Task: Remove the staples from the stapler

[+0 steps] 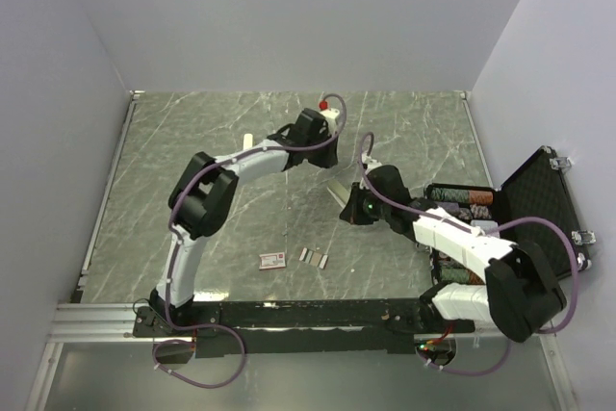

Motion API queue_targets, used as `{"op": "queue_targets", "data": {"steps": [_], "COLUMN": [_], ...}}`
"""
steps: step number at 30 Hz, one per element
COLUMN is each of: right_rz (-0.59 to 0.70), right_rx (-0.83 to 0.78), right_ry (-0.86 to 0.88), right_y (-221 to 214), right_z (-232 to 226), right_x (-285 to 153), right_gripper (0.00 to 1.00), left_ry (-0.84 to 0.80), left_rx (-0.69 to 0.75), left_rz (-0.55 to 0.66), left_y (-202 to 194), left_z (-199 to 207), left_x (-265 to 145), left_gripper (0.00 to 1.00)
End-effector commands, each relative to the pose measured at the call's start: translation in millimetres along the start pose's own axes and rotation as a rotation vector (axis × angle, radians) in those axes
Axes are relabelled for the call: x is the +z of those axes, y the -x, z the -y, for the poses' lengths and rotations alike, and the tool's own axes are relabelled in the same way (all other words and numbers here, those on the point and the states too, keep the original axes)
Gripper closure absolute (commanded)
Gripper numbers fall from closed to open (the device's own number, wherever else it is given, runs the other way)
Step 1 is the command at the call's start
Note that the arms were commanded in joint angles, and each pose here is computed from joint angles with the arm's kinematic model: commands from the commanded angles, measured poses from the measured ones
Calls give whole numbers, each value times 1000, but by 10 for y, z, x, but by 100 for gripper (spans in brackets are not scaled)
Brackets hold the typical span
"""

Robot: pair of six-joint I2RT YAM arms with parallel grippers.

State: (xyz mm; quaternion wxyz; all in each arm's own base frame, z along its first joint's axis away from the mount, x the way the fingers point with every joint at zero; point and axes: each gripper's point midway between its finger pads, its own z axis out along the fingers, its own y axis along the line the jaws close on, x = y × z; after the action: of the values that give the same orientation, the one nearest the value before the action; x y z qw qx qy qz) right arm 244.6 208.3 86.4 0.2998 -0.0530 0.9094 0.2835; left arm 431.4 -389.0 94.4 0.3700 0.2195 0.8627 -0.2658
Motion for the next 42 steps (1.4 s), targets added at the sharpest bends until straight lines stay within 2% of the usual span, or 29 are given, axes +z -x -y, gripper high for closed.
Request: {"op": "queue_targets", "data": {"steps": [1, 8, 11, 18, 27, 30, 32, 38, 39, 42], "right_rz": [42, 5, 27, 55, 101, 105, 100, 126, 134, 156], "right_rx": [26, 94, 131, 151, 170, 161, 161, 150, 146, 135], "right_ry": [-10, -93, -111, -230, -285, -271, -253, -271, -272, -277], "right_y": [108, 162, 236, 486, 689, 717, 702, 758, 778, 827], "right_z": [16, 185, 261, 558, 703, 678, 640, 626, 616, 593], "right_x": [159, 428, 481, 519, 466, 449, 439, 303, 270, 170], "right_gripper": [100, 100, 100, 100, 100, 100, 100, 100, 95, 90], "left_ry": [-105, -118, -104, -69, -63, -53, -25, 181, 187, 182], "left_rx": [2, 13, 14, -6, -27, -34, -33, -52, -52, -60], "left_rz": [42, -15, -37, -91, -133, -111, -98, -30, -20, -1], "left_y": [85, -162, -298, -588, -921, -926, -888, -597, -523, -395], "left_z": [343, 446, 423, 343, 410, 437, 398, 128, 138, 186], "left_x": [169, 353, 335, 149, -169, -265, -303, -467, -497, -575], "left_gripper": [74, 73, 73, 76, 74, 68, 68, 62, 62, 57]}}
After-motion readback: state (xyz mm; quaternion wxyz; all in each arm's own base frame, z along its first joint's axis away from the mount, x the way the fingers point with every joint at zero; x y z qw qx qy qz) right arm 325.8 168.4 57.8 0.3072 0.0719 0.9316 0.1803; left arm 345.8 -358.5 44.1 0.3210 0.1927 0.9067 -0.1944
